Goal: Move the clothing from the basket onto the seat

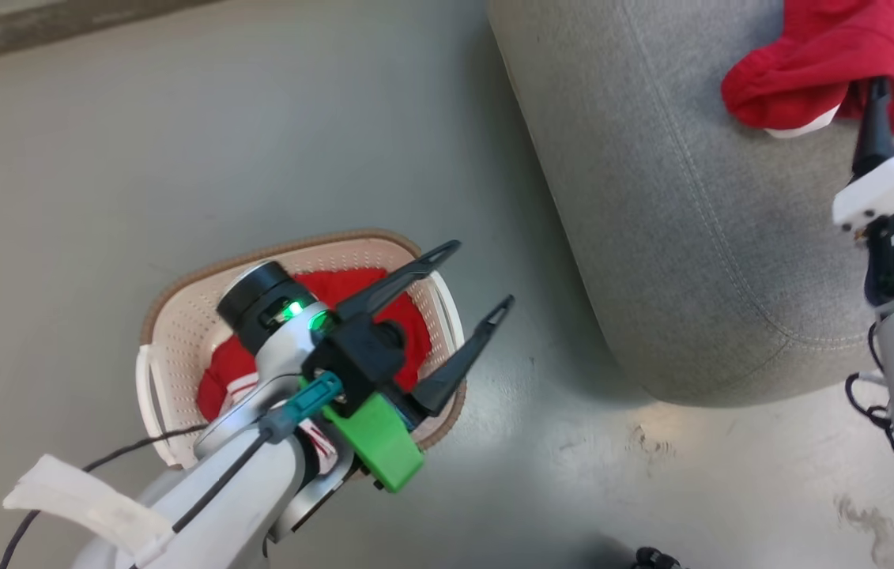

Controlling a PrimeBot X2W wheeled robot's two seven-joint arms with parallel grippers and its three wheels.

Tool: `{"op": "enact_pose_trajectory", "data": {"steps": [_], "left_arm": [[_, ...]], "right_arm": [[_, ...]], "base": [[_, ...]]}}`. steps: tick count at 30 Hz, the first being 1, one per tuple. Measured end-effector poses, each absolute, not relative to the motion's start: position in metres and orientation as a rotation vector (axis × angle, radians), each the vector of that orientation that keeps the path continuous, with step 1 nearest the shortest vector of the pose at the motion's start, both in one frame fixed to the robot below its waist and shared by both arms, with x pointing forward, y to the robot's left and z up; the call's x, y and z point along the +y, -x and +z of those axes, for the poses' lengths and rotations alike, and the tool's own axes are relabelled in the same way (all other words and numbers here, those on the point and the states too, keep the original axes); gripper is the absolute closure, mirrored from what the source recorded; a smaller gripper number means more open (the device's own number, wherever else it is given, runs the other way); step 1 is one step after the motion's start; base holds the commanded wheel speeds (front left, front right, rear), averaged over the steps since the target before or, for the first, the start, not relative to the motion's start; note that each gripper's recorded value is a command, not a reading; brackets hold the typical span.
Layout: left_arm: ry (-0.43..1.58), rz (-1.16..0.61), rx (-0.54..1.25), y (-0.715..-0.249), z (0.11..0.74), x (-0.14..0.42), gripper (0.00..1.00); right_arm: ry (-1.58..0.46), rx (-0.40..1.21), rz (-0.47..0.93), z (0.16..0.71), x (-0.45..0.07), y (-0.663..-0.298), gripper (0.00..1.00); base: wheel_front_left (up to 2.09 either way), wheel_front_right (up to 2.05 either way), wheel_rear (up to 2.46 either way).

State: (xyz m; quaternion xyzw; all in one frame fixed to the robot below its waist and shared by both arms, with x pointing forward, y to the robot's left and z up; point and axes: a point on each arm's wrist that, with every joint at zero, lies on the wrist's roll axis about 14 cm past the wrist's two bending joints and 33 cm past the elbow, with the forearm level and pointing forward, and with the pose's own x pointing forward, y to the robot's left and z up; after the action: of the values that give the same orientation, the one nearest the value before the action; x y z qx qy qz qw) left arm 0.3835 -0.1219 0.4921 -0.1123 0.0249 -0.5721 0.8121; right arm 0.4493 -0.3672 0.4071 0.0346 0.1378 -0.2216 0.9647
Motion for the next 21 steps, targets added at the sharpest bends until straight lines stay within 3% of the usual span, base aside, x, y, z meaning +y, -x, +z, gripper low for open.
{"op": "enact_pose_trajectory", "data": {"steps": [21], "left_arm": [[0.274, -0.754, 0.02, -0.413, 0.51, -0.038, 0.0]], "right_arm": [[-0.096, 0.036, -0.088, 0.476, -0.24, -0.463, 0.0]], "base": [[0.0, 0.0, 0.0]]}}
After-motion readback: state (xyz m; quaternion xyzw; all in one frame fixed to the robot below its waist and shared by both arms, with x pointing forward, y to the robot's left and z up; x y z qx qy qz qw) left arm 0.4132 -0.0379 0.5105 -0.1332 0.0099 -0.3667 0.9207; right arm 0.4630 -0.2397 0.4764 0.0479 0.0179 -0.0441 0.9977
